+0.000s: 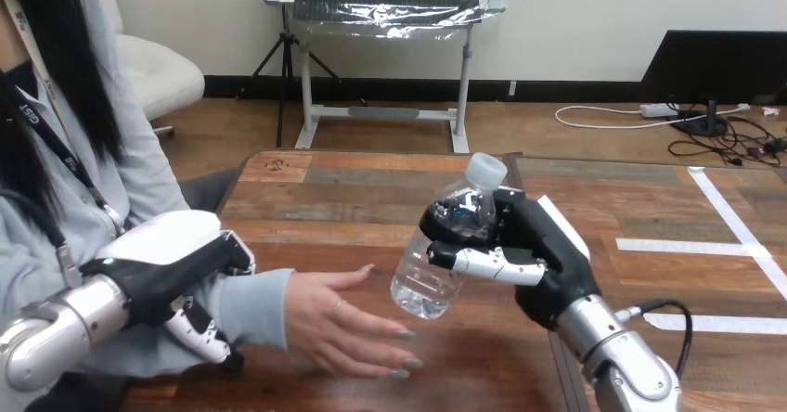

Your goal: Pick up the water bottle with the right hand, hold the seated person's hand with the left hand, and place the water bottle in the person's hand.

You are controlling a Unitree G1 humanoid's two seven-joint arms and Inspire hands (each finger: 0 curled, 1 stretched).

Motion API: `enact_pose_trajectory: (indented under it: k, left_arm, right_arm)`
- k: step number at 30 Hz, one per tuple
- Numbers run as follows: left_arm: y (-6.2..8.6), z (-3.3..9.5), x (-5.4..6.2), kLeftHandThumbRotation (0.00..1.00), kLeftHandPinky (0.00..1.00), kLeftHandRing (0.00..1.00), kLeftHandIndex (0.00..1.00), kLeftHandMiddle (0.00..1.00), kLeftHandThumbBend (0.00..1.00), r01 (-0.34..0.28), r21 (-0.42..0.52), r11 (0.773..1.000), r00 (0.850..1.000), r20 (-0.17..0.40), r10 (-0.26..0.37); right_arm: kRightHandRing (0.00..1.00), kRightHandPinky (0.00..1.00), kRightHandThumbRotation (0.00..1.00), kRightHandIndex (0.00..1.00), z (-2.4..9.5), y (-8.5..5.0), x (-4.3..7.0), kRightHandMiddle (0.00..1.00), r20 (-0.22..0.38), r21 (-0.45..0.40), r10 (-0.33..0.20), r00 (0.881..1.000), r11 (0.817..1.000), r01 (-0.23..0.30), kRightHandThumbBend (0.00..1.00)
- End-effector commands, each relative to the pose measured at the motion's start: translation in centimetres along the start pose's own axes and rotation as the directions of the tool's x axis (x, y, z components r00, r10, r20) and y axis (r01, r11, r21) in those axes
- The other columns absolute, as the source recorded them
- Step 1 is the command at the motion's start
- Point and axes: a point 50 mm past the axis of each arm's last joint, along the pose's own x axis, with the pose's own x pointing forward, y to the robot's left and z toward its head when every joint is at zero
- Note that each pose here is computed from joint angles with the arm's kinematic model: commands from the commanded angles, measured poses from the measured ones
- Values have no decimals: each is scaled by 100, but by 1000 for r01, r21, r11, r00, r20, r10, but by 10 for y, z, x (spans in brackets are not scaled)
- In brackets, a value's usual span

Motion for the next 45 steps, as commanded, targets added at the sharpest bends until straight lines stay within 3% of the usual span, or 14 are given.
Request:
enact_pose_trajectory:
  k: [1, 10, 29, 39, 45]
  left_arm:
    - [77, 34, 5, 0, 20, 25, 31, 32, 85, -256, 74, 964, 957, 159, 242]
    - [89, 44, 10, 0, 20, 25, 31, 32, 83, -258, 87, 962, 954, 181, 239]
    - [108, 62, 18, 0, 20, 25, 30, 31, 81, -292, 114, 950, 932, 255, 257]
    - [114, 70, 21, 0, 19, 24, 30, 31, 82, -320, 122, 940, 915, 295, 274]
    - [116, 73, 22, 0, 19, 25, 31, 31, 83, -322, 125, 939, 914, 299, 274]
  right_arm:
    - [35, 29, 0, 45, 49, 8, 43, 42, 187, -67, 68, 980, 996, -57, 76]
    - [34, 29, 0, 45, 48, 13, 46, 41, 187, -84, 92, 978, 993, -77, 78]
    - [32, 28, 0, 45, 44, 23, 48, 40, 170, -143, 112, 979, 986, -88, 81]
    - [32, 28, 0, 45, 42, 29, 49, 40, 168, -150, 121, 978, 984, -95, 81]
    - [32, 28, 0, 45, 41, 33, 49, 41, 168, -143, 128, 977, 984, -104, 82]
